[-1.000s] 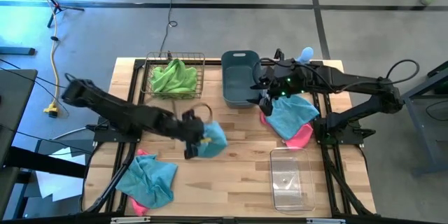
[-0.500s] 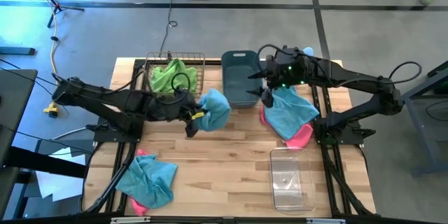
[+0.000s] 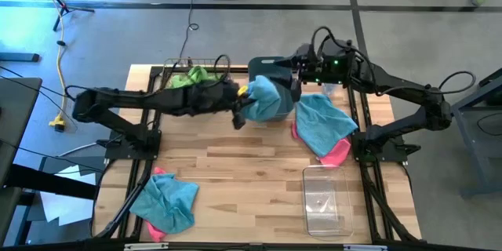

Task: Sort microfiber towel by color & place in baskets
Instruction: Put the center blue microfiber cloth into the blue bin

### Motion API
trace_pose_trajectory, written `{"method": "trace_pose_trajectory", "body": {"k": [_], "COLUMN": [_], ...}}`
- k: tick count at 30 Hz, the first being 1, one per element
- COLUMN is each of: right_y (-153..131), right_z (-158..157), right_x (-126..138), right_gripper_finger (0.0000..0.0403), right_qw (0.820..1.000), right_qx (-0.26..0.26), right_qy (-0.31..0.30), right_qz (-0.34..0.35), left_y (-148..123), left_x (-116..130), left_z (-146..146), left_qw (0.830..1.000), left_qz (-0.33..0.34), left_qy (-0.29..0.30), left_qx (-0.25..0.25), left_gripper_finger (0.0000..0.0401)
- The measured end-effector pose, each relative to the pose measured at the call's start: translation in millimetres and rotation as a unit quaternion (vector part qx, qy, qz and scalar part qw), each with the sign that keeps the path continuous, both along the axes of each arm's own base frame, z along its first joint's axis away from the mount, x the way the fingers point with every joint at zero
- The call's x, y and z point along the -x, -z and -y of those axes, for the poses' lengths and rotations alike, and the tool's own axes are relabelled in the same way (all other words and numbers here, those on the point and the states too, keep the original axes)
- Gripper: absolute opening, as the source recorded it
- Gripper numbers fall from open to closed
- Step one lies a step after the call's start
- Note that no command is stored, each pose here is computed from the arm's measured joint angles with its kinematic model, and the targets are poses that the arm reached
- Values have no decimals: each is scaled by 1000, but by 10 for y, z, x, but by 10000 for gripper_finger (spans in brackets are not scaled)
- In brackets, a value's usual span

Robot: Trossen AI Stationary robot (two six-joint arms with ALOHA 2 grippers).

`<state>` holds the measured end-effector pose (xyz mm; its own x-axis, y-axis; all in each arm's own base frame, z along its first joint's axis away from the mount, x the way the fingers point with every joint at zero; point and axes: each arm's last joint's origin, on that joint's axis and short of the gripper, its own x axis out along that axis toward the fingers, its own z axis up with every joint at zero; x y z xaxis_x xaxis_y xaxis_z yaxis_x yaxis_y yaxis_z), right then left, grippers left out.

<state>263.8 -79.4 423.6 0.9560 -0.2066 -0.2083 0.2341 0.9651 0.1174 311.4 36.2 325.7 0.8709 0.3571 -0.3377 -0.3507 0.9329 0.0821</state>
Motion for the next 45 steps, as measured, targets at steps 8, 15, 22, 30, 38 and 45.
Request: {"method": "trace_pose_trajectory", "body": {"k": [8, 15, 22, 30, 38, 45], "right_y": [-210, -326, -309, -242, -176, -170], "right_z": [2, -4, -3, -3, -4, -5], "right_x": [80, 170, 168, 164, 169, 170], "right_gripper_finger": [266, 266, 266, 266, 266, 266], "right_qw": [995, 988, 989, 991, 993, 993], "right_qx": [12, 17, 4, -21, -34, -34], "right_qy": [49, 83, 86, 89, 92, 92], "right_qz": [86, 127, 123, 95, 63, 60], "left_y": [202, 182, 386, 672, 753, 851], "left_x": [-230, -441, -761, -960, -1000, -981], "left_z": [-541, -972, -1393, -1667, -1739, -1709], "left_qw": [999, 996, 998, 989, 982, 973], "left_qz": [14, 20, -24, -146, -179, -213], "left_qy": [-2, -4, -3, 12, 44, 81], "left_qx": [-49, -82, -60, -5, 31, 34], "left_gripper_finger": [0, 0, 0, 0, 0, 0]}}
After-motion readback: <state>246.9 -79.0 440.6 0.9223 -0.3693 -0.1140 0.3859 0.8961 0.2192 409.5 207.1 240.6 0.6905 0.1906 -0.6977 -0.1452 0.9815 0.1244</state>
